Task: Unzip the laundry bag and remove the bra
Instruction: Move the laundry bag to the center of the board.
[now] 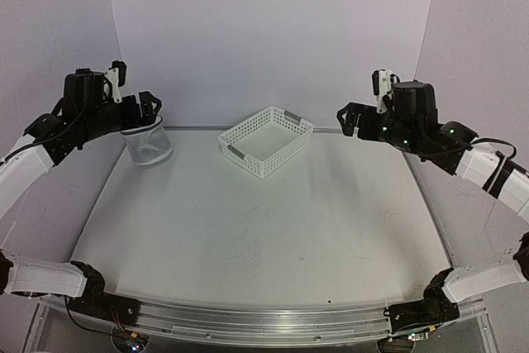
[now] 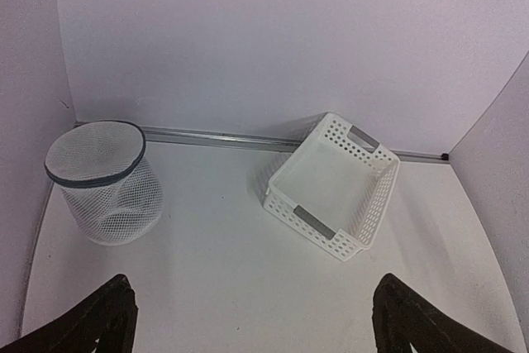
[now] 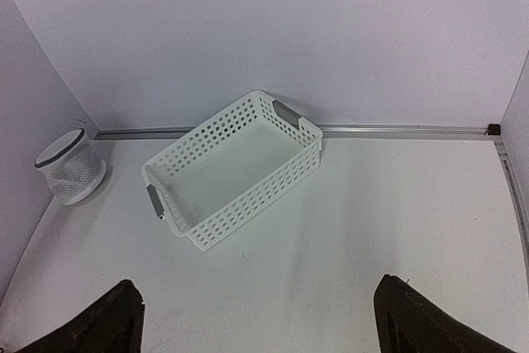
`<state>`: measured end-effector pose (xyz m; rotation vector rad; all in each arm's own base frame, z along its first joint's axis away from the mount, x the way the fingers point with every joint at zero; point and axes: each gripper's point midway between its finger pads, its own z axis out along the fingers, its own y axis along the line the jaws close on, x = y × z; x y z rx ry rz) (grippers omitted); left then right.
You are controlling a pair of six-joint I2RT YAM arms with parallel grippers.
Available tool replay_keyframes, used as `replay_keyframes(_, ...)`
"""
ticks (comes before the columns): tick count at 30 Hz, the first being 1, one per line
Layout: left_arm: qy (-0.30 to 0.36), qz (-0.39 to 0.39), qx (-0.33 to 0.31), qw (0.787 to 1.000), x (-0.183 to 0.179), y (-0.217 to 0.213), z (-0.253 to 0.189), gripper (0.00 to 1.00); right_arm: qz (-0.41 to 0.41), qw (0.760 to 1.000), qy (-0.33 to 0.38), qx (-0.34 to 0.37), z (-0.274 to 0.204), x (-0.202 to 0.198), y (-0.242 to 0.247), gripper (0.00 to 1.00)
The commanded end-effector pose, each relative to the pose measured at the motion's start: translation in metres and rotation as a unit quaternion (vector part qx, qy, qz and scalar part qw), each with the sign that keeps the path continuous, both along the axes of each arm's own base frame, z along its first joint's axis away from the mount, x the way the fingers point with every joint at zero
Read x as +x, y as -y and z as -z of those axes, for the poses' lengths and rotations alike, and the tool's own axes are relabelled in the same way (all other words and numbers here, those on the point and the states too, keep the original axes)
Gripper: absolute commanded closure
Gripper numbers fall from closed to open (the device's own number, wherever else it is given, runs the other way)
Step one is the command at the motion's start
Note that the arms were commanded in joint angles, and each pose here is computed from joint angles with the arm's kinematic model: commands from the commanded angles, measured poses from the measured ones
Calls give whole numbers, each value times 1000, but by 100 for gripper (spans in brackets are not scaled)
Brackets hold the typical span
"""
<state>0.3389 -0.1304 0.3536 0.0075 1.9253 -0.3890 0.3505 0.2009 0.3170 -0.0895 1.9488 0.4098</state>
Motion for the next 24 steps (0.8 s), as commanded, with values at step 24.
replay_keyframes(24,-64,-219,-87,970,90,-81,62,1,-51,998,-11,-25,41,-25,-1,2)
